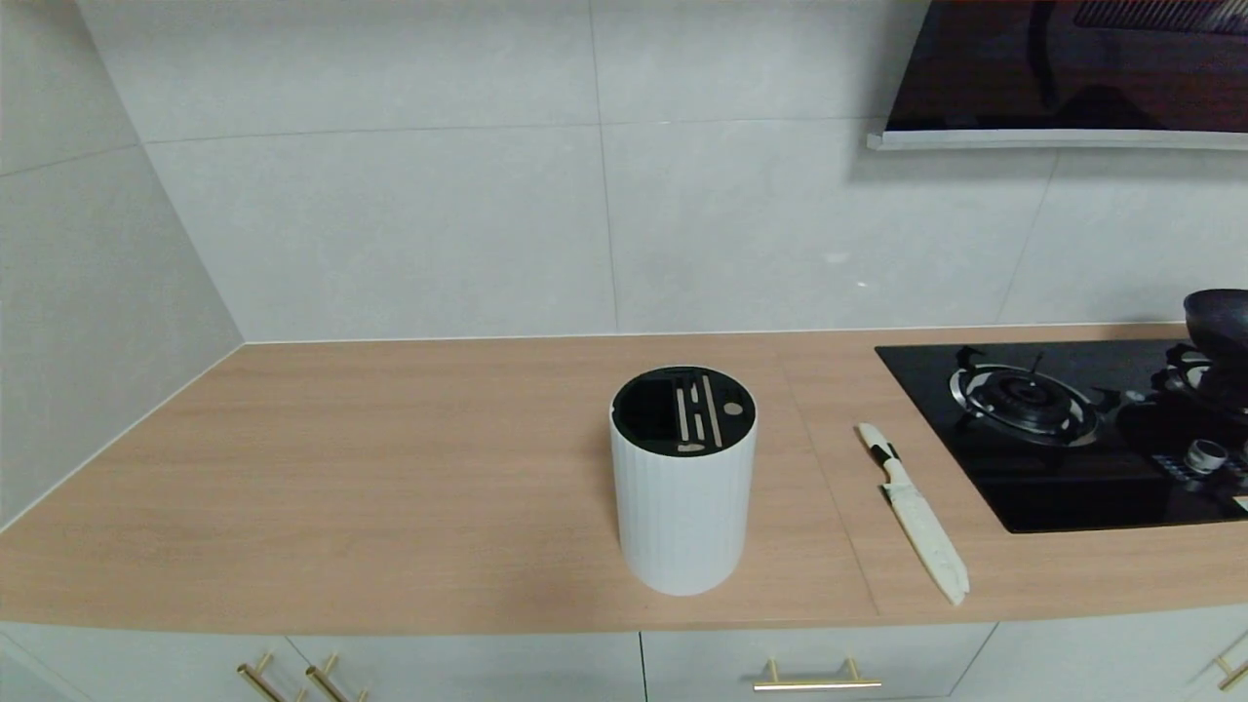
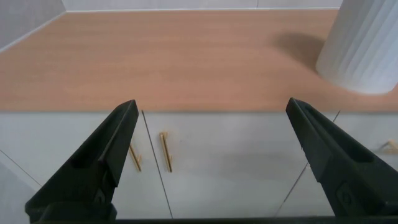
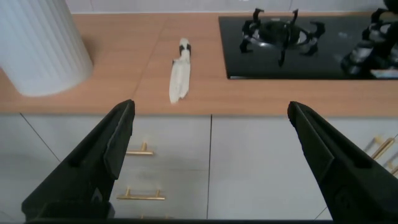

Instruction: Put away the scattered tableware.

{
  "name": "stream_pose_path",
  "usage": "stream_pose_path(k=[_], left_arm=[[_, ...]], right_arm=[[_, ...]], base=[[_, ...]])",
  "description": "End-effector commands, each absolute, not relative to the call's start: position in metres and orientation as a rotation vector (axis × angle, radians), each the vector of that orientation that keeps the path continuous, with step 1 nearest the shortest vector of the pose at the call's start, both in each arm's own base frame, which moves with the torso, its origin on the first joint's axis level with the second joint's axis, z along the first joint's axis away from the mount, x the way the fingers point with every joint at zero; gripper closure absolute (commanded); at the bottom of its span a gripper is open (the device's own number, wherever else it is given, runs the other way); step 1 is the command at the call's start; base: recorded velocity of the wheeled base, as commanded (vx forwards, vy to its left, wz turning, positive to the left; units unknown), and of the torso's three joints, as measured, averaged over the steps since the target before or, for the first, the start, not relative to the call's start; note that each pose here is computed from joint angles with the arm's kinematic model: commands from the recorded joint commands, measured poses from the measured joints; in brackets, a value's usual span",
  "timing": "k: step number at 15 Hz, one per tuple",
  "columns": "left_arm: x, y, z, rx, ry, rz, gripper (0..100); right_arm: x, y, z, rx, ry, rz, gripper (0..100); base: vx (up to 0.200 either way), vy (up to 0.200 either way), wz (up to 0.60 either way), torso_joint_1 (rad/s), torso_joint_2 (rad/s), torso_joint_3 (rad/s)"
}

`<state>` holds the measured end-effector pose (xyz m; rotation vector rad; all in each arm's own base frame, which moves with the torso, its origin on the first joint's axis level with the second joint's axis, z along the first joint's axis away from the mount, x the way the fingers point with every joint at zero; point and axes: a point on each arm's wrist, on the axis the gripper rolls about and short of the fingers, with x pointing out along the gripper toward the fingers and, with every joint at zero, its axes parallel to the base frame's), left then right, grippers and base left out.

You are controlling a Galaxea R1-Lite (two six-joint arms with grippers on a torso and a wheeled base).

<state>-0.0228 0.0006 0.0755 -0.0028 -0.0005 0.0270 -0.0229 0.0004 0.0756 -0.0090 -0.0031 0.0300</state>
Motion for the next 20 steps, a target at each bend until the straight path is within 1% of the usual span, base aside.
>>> stream_pose_path(k=[1,7,20], left_arm=[[-0.0228,0.0006,0.0755,-0.003,0.000,0.028,0],[-0.0228,0.0006,0.0755,-0.003,0.000,0.028,0],[-0.0228,0.0006,0.0755,-0.003,0.000,0.028,0]], right_arm=[[-0.0228,0.0004,0.0756,-0.009,-0.002,0.031,0],[-0.0228,0.0004,0.0756,-0.009,-0.002,0.031,0],[-0.0228,0.0003,0.0760,-0.008,-0.005,0.025,0]], base=[[0.000,0.000,0.00,0.246,-0.51,-0.256],[0.000,0.000,0.00,0.179,-0.38,-0.187],[0.000,0.000,0.00,0.002,0.00,-0.003]])
